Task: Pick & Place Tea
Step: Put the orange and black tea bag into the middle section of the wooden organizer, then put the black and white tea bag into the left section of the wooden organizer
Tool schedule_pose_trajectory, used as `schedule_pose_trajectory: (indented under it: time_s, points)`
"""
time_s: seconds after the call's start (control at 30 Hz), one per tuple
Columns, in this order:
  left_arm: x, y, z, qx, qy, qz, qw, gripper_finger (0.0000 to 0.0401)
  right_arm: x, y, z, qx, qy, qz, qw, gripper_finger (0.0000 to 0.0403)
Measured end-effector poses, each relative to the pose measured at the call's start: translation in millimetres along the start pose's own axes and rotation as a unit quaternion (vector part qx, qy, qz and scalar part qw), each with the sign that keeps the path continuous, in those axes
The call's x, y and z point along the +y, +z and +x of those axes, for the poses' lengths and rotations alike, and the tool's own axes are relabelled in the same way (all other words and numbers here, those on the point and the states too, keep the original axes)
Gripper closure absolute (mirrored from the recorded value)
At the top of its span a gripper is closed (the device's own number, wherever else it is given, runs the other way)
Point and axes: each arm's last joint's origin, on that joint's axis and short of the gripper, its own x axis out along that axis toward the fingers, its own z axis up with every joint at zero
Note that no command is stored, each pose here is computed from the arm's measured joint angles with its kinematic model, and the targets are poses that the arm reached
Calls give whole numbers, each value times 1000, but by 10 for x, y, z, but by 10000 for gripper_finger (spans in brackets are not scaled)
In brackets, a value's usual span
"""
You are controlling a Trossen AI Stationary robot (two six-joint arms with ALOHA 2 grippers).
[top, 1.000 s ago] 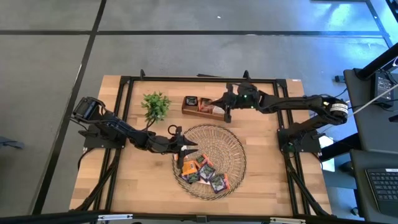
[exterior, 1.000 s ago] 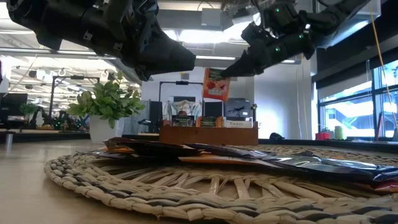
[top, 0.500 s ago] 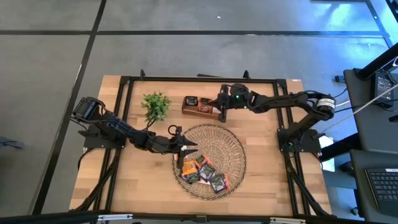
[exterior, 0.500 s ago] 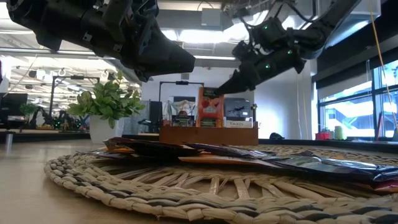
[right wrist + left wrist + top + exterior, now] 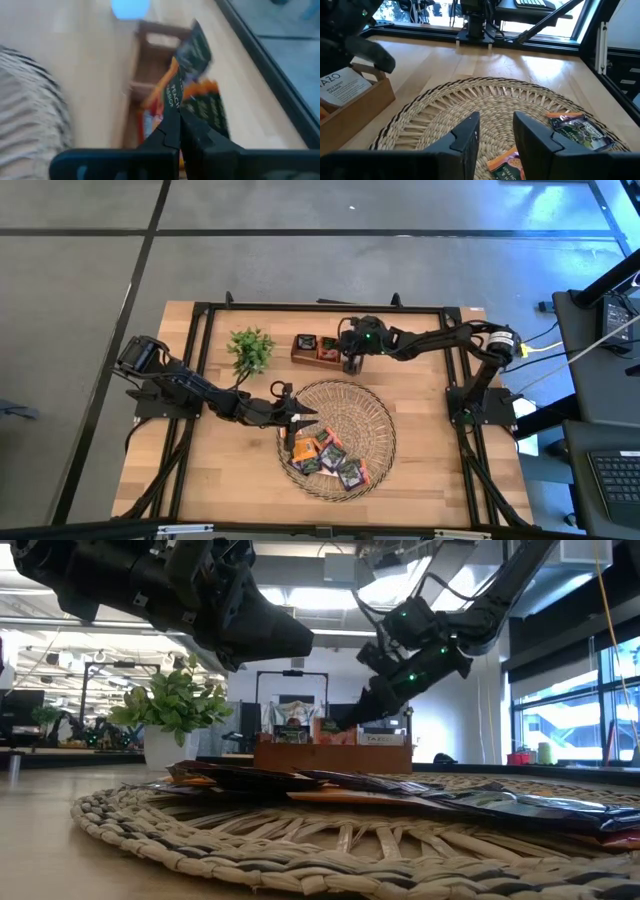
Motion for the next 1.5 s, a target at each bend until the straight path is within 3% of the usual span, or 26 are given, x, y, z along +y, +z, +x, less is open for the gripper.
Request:
schedule_pose_trajectory:
  time_s: [0.17,0.83,1.27,1.5]
  points:
    - [3,-13,0,6,1,3,1000,289,-16,-12,6,9,-29,11,999,397]
    - [3,-16,0,8,2,3,1000,286,36,-34,10,26,-21,38,999,394]
    - [4,-16,0,8,2,3,1000,287,10,24,-14,6,-47,37,998,302]
    - [3,-16,0,8,2,3,1000,288,-39,251,-233,-36,-69,62,995,277]
